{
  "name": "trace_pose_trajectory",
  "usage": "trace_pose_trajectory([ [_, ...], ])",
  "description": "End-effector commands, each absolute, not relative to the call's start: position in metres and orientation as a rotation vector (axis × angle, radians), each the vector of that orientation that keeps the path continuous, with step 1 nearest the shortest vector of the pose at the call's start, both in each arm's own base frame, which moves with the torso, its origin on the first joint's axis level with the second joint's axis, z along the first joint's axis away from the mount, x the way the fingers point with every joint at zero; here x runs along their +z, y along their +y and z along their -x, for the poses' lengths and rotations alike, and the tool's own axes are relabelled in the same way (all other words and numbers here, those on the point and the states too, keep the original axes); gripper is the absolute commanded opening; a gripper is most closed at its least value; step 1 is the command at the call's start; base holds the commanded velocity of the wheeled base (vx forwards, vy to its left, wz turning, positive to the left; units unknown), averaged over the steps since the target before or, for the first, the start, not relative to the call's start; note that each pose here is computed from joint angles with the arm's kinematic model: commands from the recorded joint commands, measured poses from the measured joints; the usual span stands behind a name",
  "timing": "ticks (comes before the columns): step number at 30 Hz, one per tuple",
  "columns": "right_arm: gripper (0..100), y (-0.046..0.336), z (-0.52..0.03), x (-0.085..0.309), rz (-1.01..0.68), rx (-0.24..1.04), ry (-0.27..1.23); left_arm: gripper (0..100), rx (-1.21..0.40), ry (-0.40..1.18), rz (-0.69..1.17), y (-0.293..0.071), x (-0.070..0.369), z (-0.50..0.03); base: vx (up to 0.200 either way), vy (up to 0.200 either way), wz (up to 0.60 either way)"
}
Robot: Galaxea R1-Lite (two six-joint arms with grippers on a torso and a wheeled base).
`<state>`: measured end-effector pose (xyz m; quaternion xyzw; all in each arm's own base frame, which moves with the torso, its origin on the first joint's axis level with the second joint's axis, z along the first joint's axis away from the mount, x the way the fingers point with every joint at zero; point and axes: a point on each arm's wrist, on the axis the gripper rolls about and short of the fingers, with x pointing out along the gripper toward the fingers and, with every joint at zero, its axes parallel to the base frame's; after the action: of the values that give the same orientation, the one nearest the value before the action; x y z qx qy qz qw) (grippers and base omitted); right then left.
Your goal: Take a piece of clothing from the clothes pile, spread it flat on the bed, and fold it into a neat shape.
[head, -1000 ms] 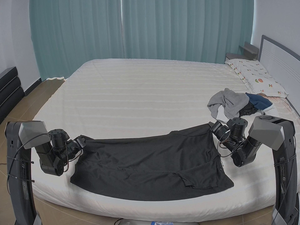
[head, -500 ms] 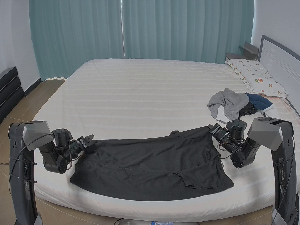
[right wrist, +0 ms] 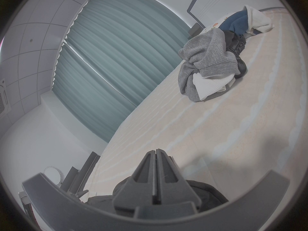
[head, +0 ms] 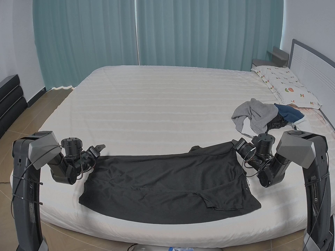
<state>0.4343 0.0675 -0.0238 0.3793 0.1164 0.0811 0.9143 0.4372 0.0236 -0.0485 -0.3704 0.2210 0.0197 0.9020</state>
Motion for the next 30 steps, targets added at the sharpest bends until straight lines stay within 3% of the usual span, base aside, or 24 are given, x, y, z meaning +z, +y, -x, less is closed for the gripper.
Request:
trace_pose_trajectory([
  [1, 0, 0.067, -0.435, -0.028, -0.781, 0.165, 0.252, 100, 0.059, 0.42, 0.902, 0.036, -0.016, -0.452, 0.0, 0.0, 0.0],
  [5, 0, 0.068, -0.435, -0.031, -0.781, 0.164, 0.26, 100, 0.042, 0.485, 0.995, 0.041, 0.001, -0.448, 0.0, 0.0, 0.0],
  [13, 0, 0.07, -0.432, -0.038, -0.779, 0.161, 0.283, 100, 0.062, 0.557, 1.007, 0.04, 0.009, -0.448, 0.0, 0.0, 0.0],
  [20, 0, 0.071, -0.431, -0.04, -0.778, 0.16, 0.289, 100, 0.047, 0.669, 0.838, 0.039, 0.001, -0.446, 0.0, 0.0, 0.0],
  [30, 0, 0.071, -0.431, -0.036, -0.779, 0.163, 0.278, 100, 0.023, 0.767, 0.84, 0.033, -0.002, -0.45, 0.0, 0.0, 0.0],
])
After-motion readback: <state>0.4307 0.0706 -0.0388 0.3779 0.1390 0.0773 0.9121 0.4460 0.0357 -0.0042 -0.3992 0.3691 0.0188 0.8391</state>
